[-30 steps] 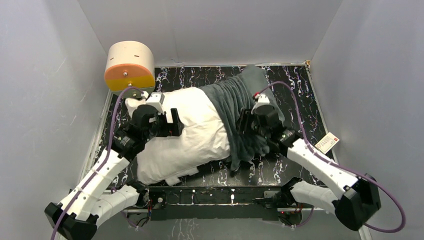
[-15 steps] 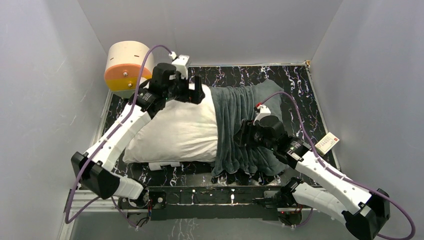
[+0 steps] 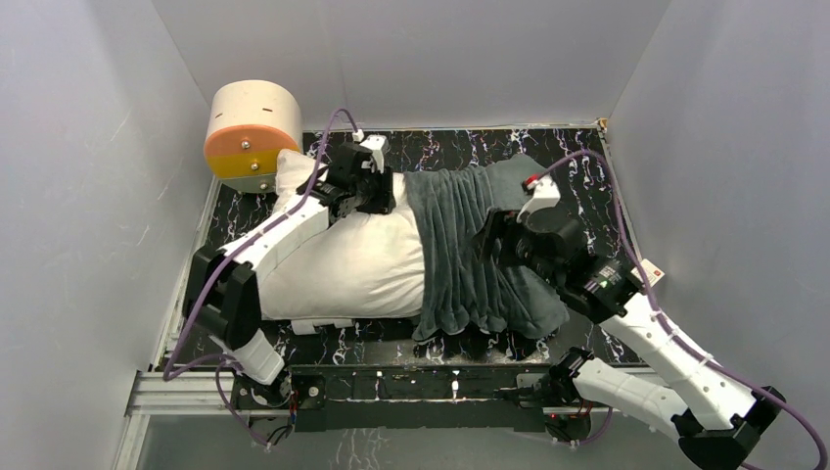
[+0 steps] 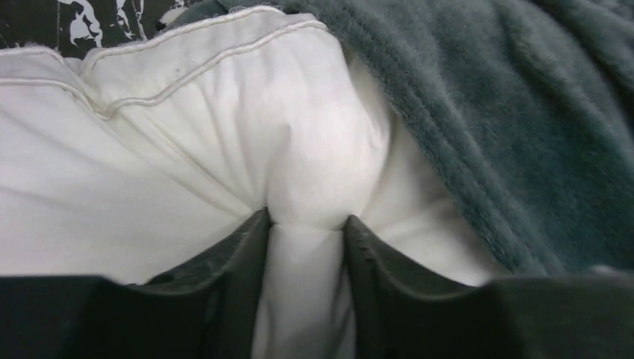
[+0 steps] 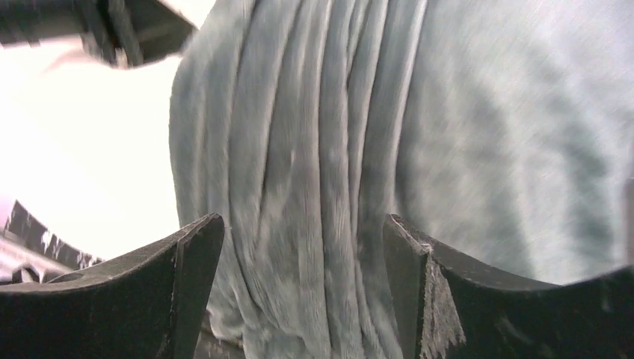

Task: Remove the pillowcase from the pillow
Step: Remove the pillow from the pillowcase.

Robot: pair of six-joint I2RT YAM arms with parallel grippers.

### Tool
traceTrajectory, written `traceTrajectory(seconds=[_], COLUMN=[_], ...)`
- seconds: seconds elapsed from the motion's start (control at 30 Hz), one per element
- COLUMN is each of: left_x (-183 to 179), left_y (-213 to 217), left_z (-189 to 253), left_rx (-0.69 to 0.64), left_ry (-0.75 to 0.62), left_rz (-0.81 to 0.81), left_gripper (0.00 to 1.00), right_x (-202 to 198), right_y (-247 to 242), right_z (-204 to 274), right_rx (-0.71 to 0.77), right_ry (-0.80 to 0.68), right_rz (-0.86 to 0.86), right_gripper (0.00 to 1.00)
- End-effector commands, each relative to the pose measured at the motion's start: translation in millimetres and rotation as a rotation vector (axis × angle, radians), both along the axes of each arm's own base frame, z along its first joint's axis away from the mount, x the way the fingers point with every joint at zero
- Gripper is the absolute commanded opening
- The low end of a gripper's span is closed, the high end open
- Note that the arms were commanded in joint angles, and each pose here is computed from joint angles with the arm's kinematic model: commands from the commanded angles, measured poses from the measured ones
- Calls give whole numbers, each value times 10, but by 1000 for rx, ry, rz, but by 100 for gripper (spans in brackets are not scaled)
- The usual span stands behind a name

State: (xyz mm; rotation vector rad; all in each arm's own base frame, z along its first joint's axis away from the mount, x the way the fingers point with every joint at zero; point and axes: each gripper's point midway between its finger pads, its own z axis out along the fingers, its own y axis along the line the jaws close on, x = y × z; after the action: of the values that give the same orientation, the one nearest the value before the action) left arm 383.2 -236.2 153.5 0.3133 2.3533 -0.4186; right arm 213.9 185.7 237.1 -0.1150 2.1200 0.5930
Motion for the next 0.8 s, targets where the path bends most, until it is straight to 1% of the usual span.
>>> traceTrajectory(seconds=[0.0, 0.07, 0.13, 0.2, 0.27, 0.37, 0.47, 0.57, 0.7, 0.73, 0.77], left_x=[-665, -724, -779, -844, -933, -1044, -1108, -1085, -1076, -1068, -1050], left_y=[44, 61, 37, 12, 17, 82, 128, 103, 78, 93, 126], left_z=[-87, 24, 158, 235, 233, 194, 221, 216, 220, 219, 206], left_rx=[-64, -87, -129, -169, -191, -207, -230, -242, -253, -254, -245], left_ry=[121, 87, 53, 39, 36, 20, -16, -28, -11, -12, -16], left_rz=[-102, -108, -127, -137, -149, -137, -130, -133, -125, -109, -86], left_gripper=[25, 12, 0, 0, 0, 0, 0, 0, 0, 0, 0], right_x=[341, 508, 692, 905, 1144, 1516, 1811, 2053, 2205, 2205, 2176], right_y=[-273, -317, -301, -268, -241, -257, -131, -17, 0, -28, -79], right_z=[865, 1007, 1049, 1001, 903, 708, 670, 538, 89, -34, -179], right_rx=[-35, -90, -168, -236, -251, -180, -119, -174, -303, -340, -377], right_ry=[-209, -233, -235, -209, -159, -57, -37, -36, 47, 79, 129], right_rz=[-182, -249, -287, -325, -334, -304, -186, -118, -61, -55, -61], right_gripper=[86, 87, 88, 90, 94, 96, 98, 99, 98, 96, 90])
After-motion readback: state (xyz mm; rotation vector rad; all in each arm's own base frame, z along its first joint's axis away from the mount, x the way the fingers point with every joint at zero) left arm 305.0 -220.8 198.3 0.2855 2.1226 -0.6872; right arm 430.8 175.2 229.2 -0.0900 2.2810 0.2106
